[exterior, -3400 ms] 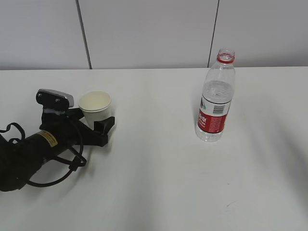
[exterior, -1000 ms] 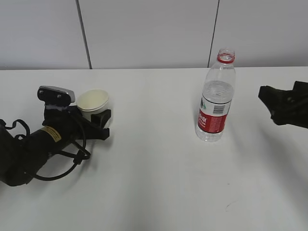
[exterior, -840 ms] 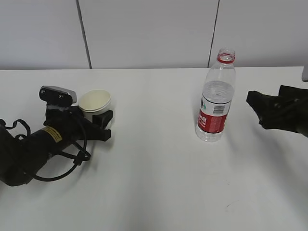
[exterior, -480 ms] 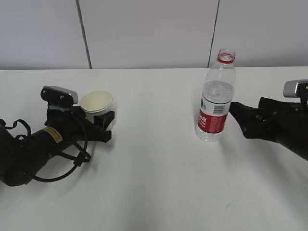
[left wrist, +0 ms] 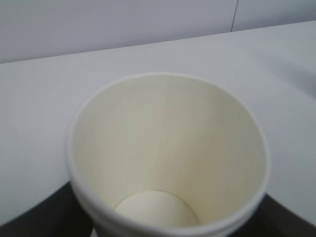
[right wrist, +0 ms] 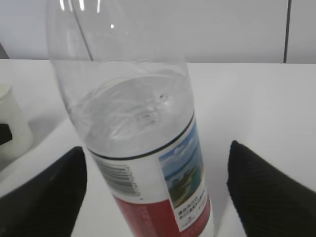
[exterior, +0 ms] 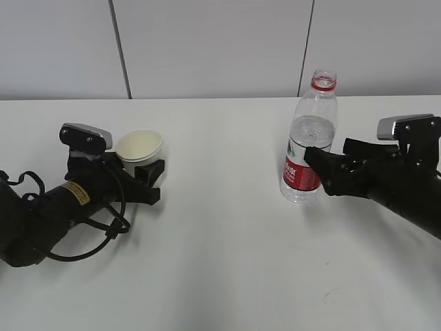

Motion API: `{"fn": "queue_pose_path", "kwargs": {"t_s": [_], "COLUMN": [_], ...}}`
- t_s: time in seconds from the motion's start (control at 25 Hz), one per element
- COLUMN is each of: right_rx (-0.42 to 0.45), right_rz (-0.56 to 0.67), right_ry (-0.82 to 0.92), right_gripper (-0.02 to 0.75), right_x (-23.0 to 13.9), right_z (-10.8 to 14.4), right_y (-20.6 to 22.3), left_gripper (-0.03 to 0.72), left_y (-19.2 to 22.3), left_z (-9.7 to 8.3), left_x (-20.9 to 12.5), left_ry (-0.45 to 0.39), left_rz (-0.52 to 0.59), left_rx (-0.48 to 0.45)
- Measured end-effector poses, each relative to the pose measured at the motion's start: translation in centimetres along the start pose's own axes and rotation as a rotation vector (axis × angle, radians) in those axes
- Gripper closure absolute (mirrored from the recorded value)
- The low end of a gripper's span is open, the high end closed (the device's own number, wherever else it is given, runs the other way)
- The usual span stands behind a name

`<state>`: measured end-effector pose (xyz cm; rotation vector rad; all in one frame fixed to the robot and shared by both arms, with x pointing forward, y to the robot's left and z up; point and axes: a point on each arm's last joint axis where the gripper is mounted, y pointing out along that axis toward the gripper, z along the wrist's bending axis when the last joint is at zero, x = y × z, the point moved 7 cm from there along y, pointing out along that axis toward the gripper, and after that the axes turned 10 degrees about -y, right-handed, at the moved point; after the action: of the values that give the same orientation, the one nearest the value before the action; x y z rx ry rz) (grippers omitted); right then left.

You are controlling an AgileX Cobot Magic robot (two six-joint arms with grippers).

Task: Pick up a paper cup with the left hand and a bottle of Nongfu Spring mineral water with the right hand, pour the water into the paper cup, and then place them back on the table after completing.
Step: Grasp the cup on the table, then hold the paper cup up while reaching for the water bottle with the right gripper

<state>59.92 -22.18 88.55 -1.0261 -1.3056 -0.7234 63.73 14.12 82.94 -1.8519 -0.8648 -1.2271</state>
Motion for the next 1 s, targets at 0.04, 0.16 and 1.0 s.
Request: {"fn": "queue_pose_path", "kwargs": {"t_s": [0.04,0.16,1.0], "right_rx": [0.004,0.010,0.086], "right_rz": [0.001,-0.006,-0.002], "right_ry": [-0.002,-0.008,-0.044], "right_gripper": [0.069,0.068,0.068], "right_x": [-0.1,0.0,-1.4], "right_z": [0.0,0.0,-0.3], "right_y": [0.2,0.5,4.7], "left_gripper": [0.243,0.243,0.243], "left_y": [0.0,0.0,0.0], "left_z": [0.0,0.0,-0.4], "left_x": [0.0,0.0,-0.1], "left_ry": [0.000,0.001,0.011], "left_rz": [-0.001,0.000,0.007], "left_rx": [-0.001,-0.002,-0.024]}}
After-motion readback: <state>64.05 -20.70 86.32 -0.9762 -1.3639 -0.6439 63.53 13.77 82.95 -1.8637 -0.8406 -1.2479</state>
